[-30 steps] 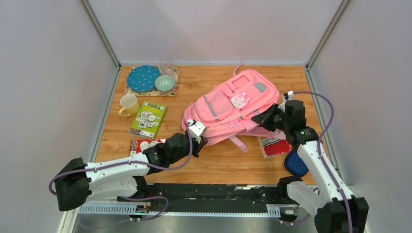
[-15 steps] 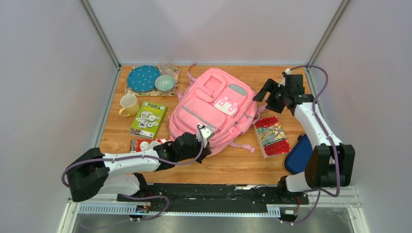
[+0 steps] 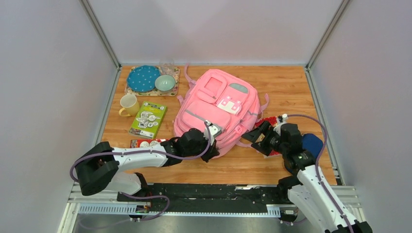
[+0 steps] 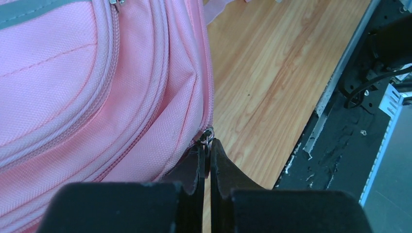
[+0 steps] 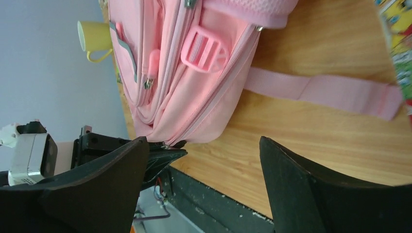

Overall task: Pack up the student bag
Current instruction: Unzip the student bag at the center of the board.

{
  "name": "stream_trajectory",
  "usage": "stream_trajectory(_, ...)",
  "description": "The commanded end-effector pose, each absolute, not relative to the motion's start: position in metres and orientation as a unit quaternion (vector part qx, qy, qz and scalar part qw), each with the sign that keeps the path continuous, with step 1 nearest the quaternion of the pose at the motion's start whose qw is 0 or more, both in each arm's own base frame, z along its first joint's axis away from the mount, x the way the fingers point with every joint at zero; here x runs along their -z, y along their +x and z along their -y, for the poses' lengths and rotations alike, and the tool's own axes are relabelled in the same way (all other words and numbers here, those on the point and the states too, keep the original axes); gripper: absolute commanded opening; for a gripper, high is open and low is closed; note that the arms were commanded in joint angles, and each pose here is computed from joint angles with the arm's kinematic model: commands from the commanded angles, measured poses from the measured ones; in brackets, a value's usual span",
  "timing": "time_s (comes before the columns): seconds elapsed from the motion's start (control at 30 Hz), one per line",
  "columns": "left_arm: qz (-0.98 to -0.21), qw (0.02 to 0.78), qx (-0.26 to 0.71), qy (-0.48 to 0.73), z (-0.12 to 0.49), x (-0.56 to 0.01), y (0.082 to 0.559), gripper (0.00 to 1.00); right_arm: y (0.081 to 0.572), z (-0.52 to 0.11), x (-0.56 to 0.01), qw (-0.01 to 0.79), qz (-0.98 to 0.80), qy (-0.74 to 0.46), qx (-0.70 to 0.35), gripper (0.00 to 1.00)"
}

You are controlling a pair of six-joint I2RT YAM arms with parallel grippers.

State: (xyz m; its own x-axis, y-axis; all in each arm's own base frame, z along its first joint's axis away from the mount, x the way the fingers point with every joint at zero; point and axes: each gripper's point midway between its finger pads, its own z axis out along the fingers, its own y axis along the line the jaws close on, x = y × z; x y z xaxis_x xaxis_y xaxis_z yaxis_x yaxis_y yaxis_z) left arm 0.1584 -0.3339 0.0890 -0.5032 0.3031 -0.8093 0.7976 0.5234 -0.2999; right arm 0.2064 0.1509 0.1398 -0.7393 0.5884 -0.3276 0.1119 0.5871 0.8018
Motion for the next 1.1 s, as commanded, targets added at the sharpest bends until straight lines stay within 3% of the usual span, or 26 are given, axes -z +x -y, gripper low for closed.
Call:
stream_trajectory(0.0,-0.738,0.383,0.421,0.363,0.371,-0.139,0.153,0.00,0.211,-0.183,-0.160,0.282,-0.811,0.228,-0.459,0.87)
stream_trajectory(0.2,-0.730,0.386,0.429,0.366,0.373,-0.145,0.151,0.00,0.211,-0.218,-0.145,0.245,-0.798,0.242,-0.494,0.87)
stream_trajectory(0.6,-0.713,0.390,0.450,0.371,0.376,-0.157,0.144,0.00,0.217,-0.236,-0.134,0.244,-0.803,0.255,-0.480,0.84)
stream_trajectory(0.77,-0.705,0.394,0.455,0.375,0.374,-0.164,0.142,0.00,0.220,-0.241,-0.128,0.243,-0.803,0.260,-0.478,0.65)
stream_trajectory(0.87,-0.704,0.401,0.453,0.373,0.371,-0.166,0.142,0.00,0.223,-0.240,-0.130,0.253,-0.801,0.261,-0.475,0.42)
stream_trajectory(0.9,-0.704,0.401,0.452,0.373,0.369,-0.165,0.141,0.00,0.224,-0.239,-0.131,0.257,-0.802,0.261,-0.472,0.28)
stream_trajectory(1.07,-0.717,0.402,0.427,0.377,0.360,-0.158,0.144,0.00,0.238,-0.228,-0.143,0.311,-0.812,0.239,-0.432,0.01)
